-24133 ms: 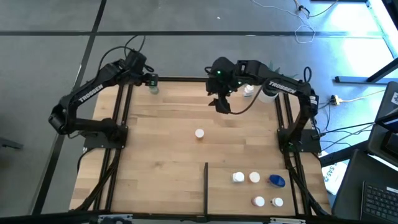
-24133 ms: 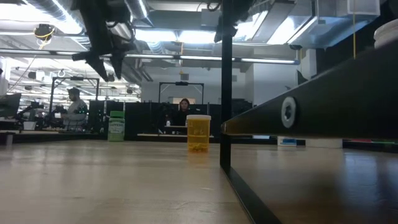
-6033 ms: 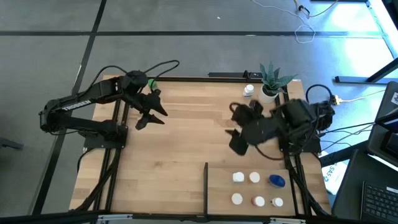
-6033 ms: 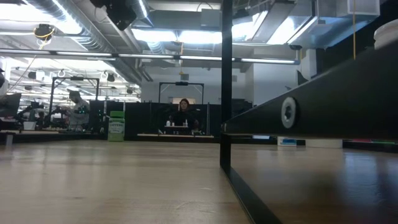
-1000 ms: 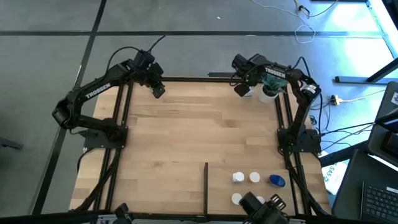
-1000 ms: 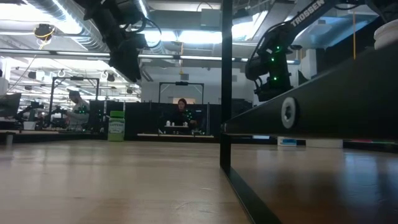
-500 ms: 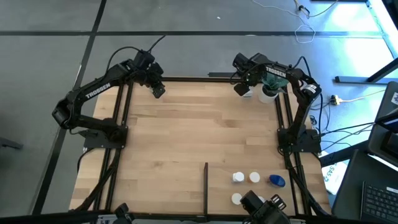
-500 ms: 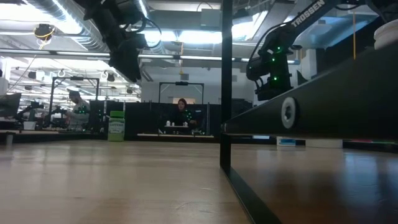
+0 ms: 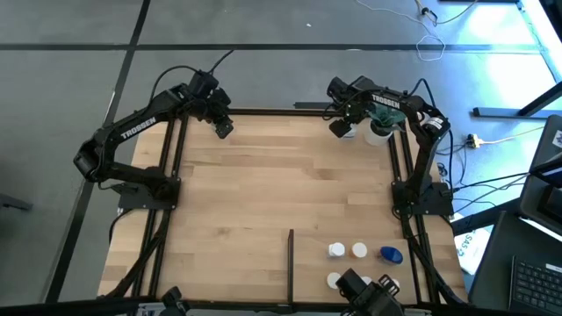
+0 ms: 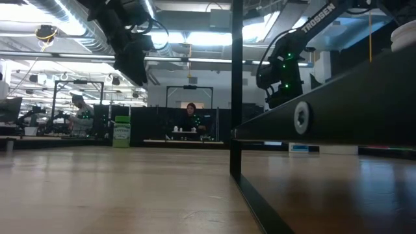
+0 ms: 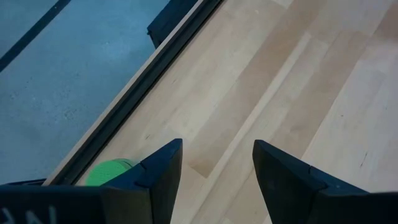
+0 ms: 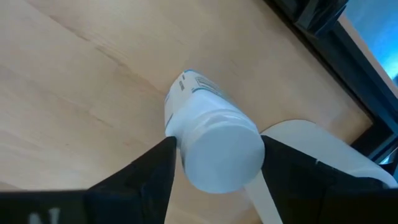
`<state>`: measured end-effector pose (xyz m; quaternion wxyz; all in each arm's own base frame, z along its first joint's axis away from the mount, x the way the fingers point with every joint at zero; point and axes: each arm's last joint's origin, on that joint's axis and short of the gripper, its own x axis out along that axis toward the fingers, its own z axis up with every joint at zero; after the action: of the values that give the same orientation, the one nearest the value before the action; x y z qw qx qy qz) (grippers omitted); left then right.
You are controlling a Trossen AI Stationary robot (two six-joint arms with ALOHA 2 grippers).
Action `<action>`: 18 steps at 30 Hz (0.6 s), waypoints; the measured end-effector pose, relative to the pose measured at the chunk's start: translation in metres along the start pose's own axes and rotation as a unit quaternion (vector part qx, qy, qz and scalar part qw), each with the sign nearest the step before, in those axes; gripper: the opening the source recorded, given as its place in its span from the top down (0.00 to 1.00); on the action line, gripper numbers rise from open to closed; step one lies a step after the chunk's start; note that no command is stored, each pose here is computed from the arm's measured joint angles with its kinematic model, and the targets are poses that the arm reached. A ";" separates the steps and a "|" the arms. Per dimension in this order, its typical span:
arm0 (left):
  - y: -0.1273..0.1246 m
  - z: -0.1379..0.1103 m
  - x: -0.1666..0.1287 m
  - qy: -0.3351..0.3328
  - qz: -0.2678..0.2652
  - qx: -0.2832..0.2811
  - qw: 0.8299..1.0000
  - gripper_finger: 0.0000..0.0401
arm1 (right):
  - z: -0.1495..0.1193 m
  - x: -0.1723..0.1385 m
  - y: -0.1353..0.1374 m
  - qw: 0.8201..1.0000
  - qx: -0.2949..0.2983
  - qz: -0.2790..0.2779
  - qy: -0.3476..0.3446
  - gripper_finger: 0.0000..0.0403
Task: Pick and place medicine bottles onto shelf by color
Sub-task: Put the white pill bottle onto the shelf
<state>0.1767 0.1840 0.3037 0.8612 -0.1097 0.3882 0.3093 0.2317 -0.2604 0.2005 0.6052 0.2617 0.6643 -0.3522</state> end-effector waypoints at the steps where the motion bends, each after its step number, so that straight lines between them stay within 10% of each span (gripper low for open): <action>1: 0.000 0.000 0.000 0.000 0.000 0.000 1.000 0.53 | 0.000 0.000 0.000 1.000 0.000 -0.002 -0.001 0.44; 18: 0.000 0.000 0.000 0.000 0.000 0.000 1.000 0.53 | 0.001 -0.003 0.003 1.000 -0.014 -0.008 -0.003 0.53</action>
<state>0.1766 0.1841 0.3037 0.8611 -0.1098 0.3882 0.3095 0.2353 -0.2590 0.2034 0.6076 0.2470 0.6695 -0.3488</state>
